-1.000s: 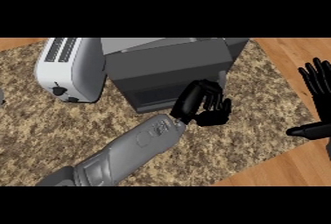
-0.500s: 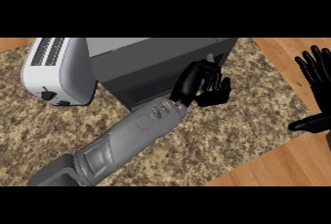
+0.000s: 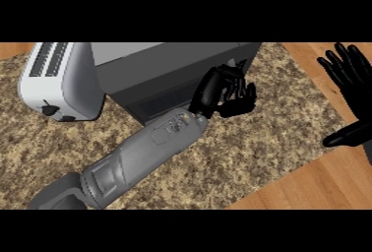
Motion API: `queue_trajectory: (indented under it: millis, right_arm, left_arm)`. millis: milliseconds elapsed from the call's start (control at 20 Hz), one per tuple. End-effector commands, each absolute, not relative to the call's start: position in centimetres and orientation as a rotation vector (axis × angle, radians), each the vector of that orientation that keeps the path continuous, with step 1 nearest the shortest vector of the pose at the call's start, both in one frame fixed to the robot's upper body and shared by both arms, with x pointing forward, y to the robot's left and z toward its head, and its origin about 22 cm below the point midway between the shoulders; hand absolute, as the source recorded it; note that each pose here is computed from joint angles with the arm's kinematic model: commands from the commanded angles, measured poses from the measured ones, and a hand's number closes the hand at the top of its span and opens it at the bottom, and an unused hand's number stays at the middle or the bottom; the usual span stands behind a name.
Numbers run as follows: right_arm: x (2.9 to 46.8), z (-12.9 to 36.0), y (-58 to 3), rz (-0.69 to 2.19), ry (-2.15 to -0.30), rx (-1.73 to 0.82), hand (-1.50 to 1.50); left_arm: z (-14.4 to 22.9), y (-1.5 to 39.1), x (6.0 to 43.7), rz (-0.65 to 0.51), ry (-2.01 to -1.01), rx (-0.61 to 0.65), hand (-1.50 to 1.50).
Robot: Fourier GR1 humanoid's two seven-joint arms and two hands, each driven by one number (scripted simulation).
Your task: Pick up the milk, place it into the microwave and close the microwave
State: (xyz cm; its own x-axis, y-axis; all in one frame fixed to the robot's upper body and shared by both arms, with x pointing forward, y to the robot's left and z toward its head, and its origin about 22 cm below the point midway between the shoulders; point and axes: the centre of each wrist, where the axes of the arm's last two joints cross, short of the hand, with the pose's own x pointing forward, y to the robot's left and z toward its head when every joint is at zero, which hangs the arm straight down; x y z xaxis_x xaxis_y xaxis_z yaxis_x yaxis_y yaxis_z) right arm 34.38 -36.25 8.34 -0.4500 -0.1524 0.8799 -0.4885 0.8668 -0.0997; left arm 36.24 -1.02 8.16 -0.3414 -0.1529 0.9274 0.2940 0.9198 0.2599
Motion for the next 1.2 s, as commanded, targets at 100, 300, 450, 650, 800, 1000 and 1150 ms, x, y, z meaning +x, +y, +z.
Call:
queue_trajectory:
  millis: [100,300,450,650,800,1000,1150]
  right_arm:
    - [35.2,11.3,-33.8,0.667,-2.04,0.69,1.5]
    - [35.2,12.7,-31.9,0.783,-2.017,0.784,1.5]
    - [34.9,12.9,-31.1,0.818,-1.997,0.822,1.5]
    - [34.5,13.5,-29.7,0.863,-1.986,0.86,1.5]
    - [34.2,13.6,-28.9,0.884,-1.975,0.888,1.5]
    - [33.9,14.3,-28.4,0.906,-1.975,0.907,1.5]
    - [33.4,14.2,-27.7,0.916,-1.968,0.94,1.5]
  left_arm:
    - [9.5,-2.1,36.7,-0.459,-1.88,-0.107,1.5]
    - [9.6,-2.1,36.8,-0.443,-1.881,-0.101,1.5]
    - [9.4,-2.1,36.8,-0.443,-1.877,-0.084,1.5]
    - [9.4,-2.0,36.9,-0.419,-1.881,-0.076,1.5]
    - [9.5,-2.1,36.7,-0.401,-1.881,-0.066,1.5]
    - [9.1,-2.0,36.6,-0.387,-1.887,-0.048,1.5]
    - [8.9,-1.9,36.6,-0.378,-1.892,-0.031,1.5]
